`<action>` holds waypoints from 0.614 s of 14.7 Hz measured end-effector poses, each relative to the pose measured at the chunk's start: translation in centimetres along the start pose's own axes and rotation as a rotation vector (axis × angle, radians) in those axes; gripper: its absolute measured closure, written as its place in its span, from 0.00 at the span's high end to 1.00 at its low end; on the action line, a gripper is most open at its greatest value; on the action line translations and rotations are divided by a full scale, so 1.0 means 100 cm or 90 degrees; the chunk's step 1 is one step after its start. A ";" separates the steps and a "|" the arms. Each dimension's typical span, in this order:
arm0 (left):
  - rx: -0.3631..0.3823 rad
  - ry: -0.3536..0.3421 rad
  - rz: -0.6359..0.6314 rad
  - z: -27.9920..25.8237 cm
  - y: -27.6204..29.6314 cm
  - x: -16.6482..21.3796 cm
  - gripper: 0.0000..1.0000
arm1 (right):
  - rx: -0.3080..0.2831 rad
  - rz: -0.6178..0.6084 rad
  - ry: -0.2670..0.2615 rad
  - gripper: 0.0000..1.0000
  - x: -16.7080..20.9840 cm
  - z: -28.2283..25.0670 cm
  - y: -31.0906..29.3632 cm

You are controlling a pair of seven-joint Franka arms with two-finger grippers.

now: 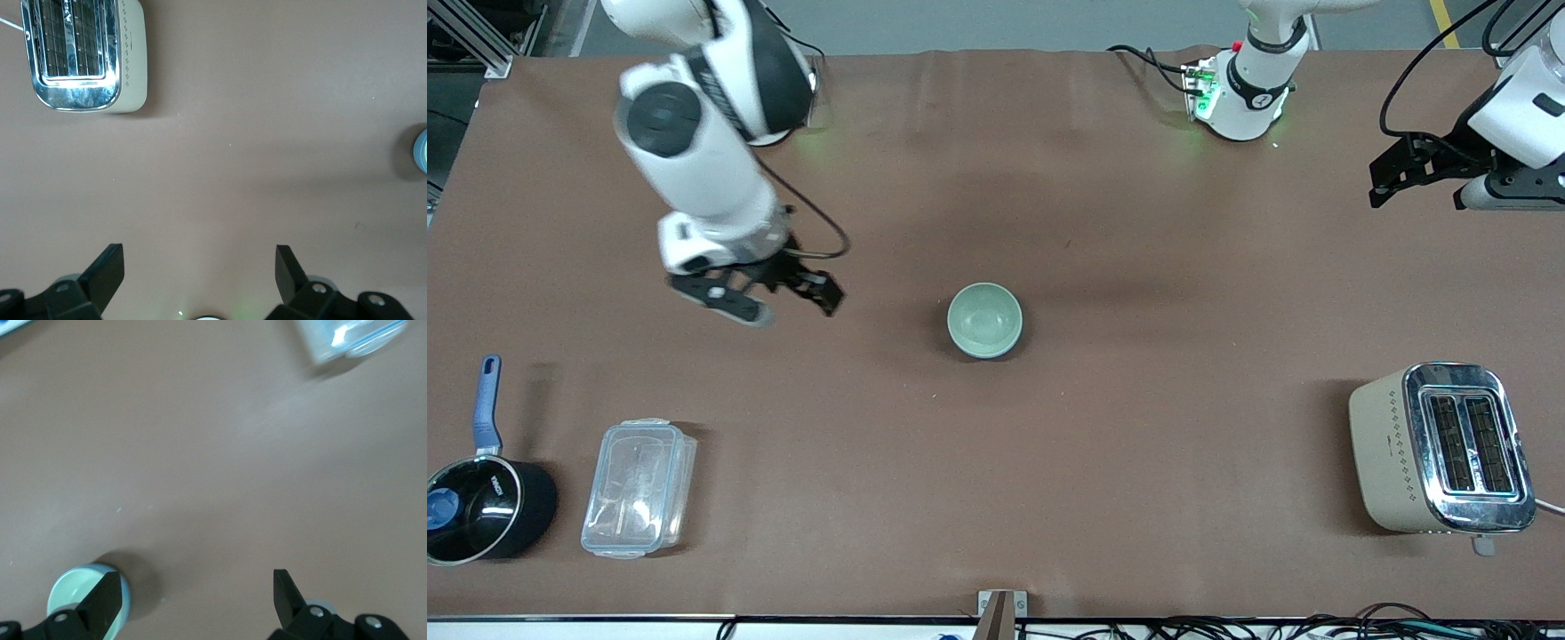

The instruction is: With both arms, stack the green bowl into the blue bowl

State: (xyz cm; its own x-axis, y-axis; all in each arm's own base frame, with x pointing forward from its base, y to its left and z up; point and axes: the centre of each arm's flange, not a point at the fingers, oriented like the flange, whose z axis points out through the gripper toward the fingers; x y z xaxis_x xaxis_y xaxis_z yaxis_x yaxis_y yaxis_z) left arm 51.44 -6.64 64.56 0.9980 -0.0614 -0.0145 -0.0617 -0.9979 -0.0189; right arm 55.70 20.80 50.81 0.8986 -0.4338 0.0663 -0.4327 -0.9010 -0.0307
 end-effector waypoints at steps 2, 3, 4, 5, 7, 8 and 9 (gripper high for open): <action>0.000 -0.003 0.000 0.000 0.000 -0.001 1.00 | -0.001 -0.003 0.003 1.00 0.037 -0.037 0.060; 0.000 -0.003 0.000 0.000 0.000 -0.001 1.00 | -0.002 -0.016 0.003 1.00 0.053 -0.056 0.090; 0.000 -0.003 0.001 -0.001 0.001 -0.001 1.00 | -0.005 -0.031 0.001 1.00 0.064 -0.076 0.119; 0.000 -0.003 0.002 -0.001 0.002 -0.001 1.00 | -0.009 -0.048 -0.005 1.00 0.072 -0.094 0.143; 0.001 -0.002 0.004 -0.002 0.003 -0.002 1.00 | -0.013 -0.099 -0.010 1.00 0.084 -0.128 0.182; 0.000 0.000 0.005 -0.003 0.004 -0.002 1.00 | -0.014 -0.126 -0.011 1.00 0.090 -0.143 0.199; 0.000 0.003 0.007 -0.005 0.006 -0.002 1.00 | -0.015 -0.147 -0.012 1.00 0.094 -0.154 0.215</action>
State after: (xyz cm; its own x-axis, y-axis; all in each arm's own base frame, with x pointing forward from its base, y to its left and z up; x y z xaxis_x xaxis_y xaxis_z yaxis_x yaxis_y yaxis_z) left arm 51.24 -7.20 65.08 0.9973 -0.0722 -0.0096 -0.0723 -0.9972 -0.0193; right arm 53.72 -2.65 66.15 0.9751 -0.2157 0.0507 -0.2163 -0.9763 0.0064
